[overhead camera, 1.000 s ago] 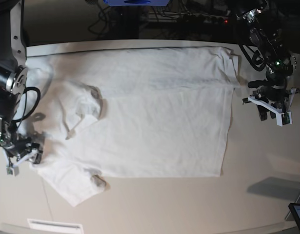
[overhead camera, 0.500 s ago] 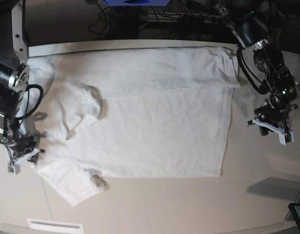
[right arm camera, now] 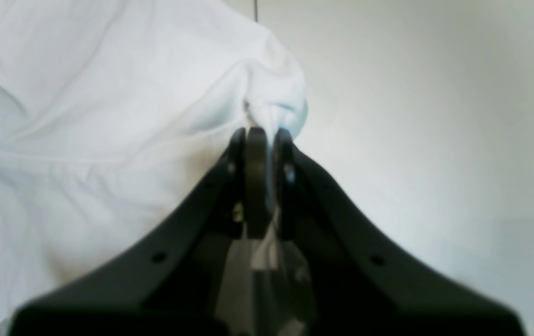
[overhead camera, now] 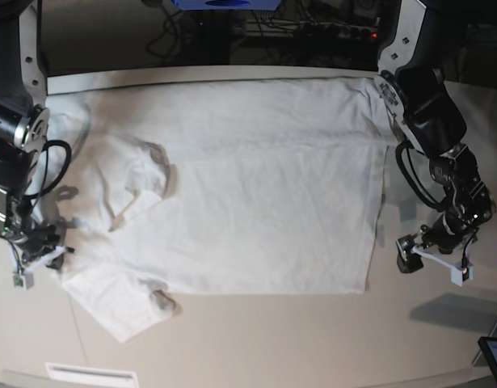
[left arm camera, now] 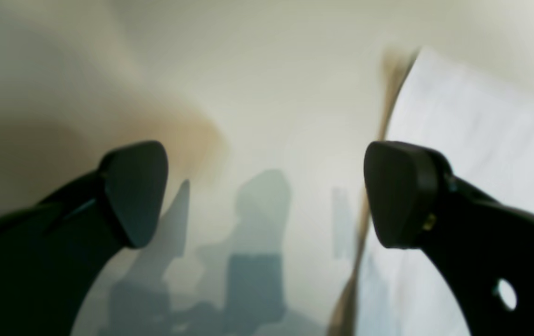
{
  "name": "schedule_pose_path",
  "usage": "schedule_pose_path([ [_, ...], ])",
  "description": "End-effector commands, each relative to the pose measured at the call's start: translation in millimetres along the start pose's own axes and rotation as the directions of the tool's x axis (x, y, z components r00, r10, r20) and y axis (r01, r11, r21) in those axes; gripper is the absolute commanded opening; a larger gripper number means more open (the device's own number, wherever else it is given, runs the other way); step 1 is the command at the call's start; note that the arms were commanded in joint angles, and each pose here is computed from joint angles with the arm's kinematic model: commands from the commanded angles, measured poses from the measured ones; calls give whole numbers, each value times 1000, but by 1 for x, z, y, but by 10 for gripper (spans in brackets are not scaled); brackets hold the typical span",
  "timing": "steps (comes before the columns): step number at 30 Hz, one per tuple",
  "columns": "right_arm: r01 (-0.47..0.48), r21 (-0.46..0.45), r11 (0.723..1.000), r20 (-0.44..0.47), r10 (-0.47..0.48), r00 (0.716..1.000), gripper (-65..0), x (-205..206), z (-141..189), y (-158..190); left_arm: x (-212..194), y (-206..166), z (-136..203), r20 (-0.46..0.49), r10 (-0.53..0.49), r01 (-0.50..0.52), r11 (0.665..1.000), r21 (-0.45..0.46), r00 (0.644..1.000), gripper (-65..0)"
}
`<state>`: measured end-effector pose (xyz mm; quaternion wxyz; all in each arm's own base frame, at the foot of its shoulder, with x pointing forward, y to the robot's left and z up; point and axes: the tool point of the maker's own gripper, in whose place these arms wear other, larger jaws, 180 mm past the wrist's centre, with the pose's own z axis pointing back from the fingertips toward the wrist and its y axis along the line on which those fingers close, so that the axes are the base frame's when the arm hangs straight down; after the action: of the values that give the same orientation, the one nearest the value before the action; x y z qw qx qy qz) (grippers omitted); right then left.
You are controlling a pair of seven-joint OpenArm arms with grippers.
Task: Fold the T-shirt properly
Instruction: 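Grasp the hem corners with both grippers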
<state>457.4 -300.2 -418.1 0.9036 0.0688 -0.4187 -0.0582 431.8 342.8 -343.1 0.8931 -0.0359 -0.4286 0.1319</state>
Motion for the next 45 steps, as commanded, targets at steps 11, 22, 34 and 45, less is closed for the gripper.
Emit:
schedule_pose_path([
  [11,-19,-17,1000,1,19,1000,-649,13,4,-9,34,-56,-46,30,-25,28,991,-131,999,0],
  [22,-21,-13,1000,3,21,1000,-650,13,4,-8,30,-73,-64,18,69,-65,982,-175,997,0],
  [34,-22,-14,1000,4,22,1000,-650,14,5,-9,7,-106,-72,-43,-50,40,976,-214,998,0],
  [45,-22,-14,1000,4,22,1000,-650,14,5,-9,-5,-130,-76,-61,-66,48,967,-250,996,0],
])
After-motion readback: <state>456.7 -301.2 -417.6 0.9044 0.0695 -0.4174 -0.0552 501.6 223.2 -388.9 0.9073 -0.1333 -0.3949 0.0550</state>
